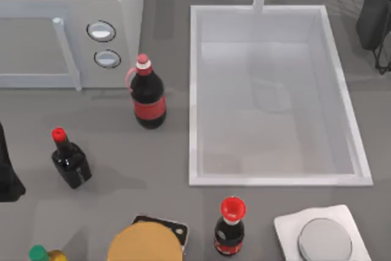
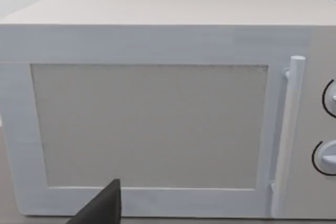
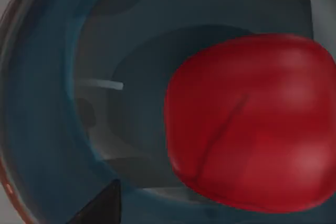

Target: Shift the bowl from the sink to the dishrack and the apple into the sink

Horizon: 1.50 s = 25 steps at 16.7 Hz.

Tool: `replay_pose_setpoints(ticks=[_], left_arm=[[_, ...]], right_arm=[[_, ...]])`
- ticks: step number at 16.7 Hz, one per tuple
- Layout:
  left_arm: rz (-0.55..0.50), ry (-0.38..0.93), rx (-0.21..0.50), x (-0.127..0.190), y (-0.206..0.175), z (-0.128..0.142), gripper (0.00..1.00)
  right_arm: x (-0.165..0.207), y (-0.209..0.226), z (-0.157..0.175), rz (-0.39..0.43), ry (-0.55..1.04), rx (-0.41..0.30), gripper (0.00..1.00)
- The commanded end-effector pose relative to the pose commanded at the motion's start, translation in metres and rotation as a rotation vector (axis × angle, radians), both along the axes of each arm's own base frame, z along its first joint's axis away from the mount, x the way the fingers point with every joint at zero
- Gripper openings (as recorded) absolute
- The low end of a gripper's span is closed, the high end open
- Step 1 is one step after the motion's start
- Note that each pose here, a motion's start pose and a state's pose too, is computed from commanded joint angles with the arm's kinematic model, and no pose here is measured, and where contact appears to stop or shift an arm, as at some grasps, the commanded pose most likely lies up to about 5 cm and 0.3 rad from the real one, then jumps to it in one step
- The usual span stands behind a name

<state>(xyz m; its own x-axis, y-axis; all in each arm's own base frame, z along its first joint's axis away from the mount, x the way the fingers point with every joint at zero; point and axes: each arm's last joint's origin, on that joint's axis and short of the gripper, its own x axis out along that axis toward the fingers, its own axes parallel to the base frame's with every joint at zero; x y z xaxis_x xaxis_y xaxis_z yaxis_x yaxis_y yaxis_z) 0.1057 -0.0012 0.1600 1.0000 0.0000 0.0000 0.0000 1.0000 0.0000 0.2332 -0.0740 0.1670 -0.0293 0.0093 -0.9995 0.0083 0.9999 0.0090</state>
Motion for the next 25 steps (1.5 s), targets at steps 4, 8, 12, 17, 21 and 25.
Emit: replay_pose_setpoints(ticks=[4, 8, 12, 17, 21, 25], left_arm=[[0.0, 0.0, 0.0, 0.0, 0.0, 0.0, 1.0], [0.0, 0.0, 0.0, 0.0, 0.0, 0.0, 1.0], [0.0, 0.0, 0.0, 0.0, 0.0, 0.0, 1.0], [0.0, 0.0, 0.0, 0.0, 0.0, 0.0, 1.0], [0.0, 0.0, 0.0, 0.0, 0.0, 0.0, 1.0], [0.0, 0.0, 0.0, 0.0, 0.0, 0.0, 1.0]], right_arm=[[0.006, -0.002, -0.033, 0.0, -0.061, -0.02, 1.0], [-0.001, 0.0, -0.067, -0.002, -0.036, -0.011, 1.0], [-0.002, 0.0, -0.07, -0.002, -0.029, -0.009, 1.0], [-0.002, 0.0, -0.07, -0.002, -0.029, -0.009, 0.62], [-0.002, 0.0, -0.07, -0.002, -0.029, -0.009, 0.32], [-0.002, 0.0, -0.07, -0.002, -0.029, -0.009, 0.02]])
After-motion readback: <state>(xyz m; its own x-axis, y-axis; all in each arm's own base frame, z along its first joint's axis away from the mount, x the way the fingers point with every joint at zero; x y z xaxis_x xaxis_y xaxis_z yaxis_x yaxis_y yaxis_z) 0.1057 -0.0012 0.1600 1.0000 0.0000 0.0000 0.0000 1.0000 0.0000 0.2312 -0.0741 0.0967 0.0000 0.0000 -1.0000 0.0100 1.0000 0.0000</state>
